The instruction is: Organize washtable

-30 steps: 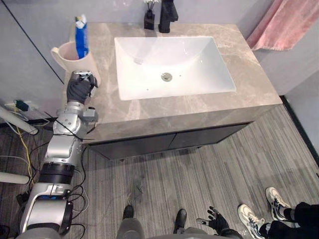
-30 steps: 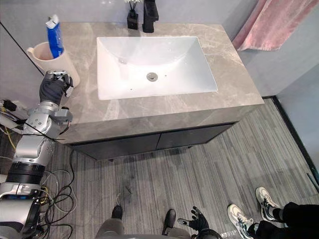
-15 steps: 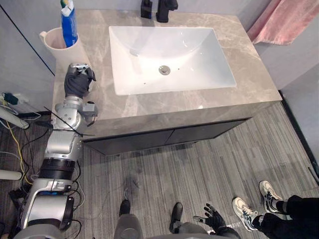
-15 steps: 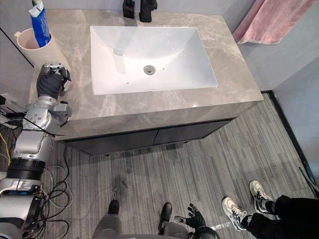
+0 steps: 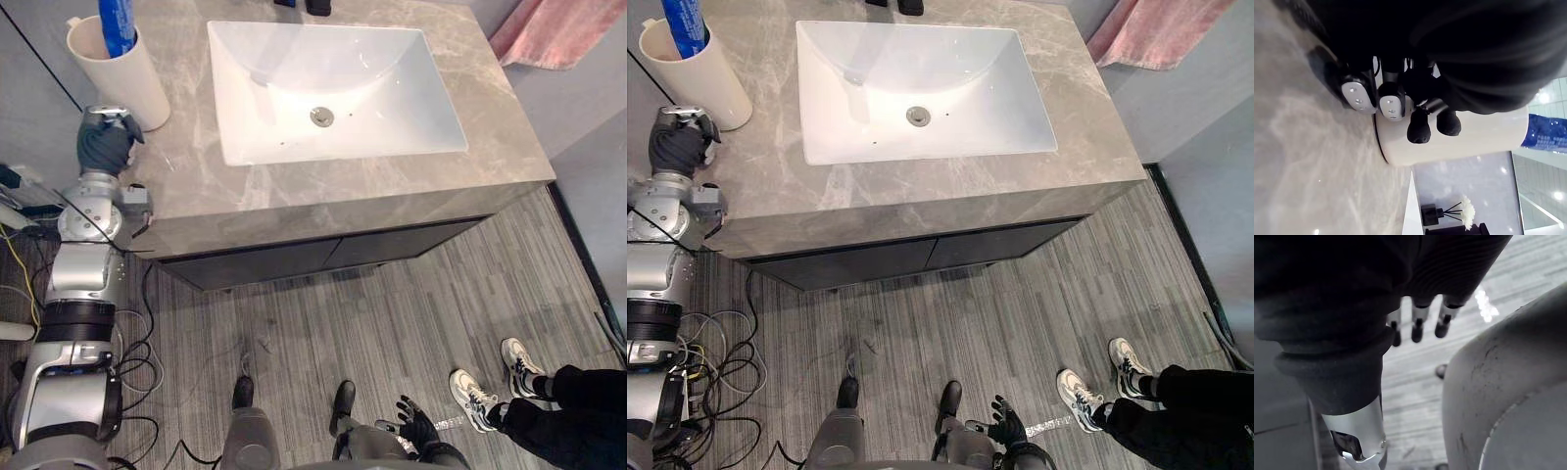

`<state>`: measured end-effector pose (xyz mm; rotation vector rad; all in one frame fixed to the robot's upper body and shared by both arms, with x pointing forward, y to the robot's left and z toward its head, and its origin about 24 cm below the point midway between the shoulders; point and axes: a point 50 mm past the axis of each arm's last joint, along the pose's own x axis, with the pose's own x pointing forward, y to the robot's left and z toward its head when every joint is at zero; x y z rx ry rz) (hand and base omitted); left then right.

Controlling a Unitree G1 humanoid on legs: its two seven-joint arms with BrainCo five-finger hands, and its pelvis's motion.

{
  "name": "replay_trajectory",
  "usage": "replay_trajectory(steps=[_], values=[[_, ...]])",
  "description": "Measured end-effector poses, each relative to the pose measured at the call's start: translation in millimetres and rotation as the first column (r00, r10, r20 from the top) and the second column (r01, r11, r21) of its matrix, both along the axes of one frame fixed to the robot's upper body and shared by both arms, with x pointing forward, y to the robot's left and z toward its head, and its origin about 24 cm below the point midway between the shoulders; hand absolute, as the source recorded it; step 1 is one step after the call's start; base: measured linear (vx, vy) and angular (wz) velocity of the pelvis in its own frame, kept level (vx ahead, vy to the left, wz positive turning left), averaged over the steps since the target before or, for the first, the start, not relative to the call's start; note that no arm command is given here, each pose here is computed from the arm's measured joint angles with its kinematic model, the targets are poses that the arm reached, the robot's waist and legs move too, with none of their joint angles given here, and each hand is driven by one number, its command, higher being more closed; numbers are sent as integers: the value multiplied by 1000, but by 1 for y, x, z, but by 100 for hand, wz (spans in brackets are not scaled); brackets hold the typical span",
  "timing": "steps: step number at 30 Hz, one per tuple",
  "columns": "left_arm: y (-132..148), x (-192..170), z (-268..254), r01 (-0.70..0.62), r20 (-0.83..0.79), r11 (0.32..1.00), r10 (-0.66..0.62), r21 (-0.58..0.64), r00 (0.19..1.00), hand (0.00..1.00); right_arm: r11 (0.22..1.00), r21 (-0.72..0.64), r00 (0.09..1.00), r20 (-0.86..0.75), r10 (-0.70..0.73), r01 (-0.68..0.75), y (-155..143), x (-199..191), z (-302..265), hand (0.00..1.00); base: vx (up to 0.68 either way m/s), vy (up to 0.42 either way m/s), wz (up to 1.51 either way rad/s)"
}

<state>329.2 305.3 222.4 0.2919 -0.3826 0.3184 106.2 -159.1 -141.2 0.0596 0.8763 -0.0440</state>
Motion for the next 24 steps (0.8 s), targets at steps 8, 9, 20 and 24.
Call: replay_trajectory(steps=[8, 9, 20, 24], values=[[9, 3, 13, -33, 7, 999, 33, 22, 999, 100, 1000, 0, 1000, 5, 0, 0, 0, 1, 1, 0, -45, -8, -6], [9, 4, 15, -34, 9, 999, 34, 21, 999, 100, 1000, 0, 1000, 5, 0, 0, 0, 1, 1, 0, -36, -3, -5], [-3, 13, 37, 39, 19, 997, -40, 64, 999, 100, 1000, 3, 1000, 5, 6, -6, 2, 1, 0, 0, -49, -2, -2], [-5, 14, 42, 50, 14, 994, -52, 92, 999, 100, 1000, 9, 1000, 6, 2, -2, 2, 1, 1, 0, -33, -2, -3]])
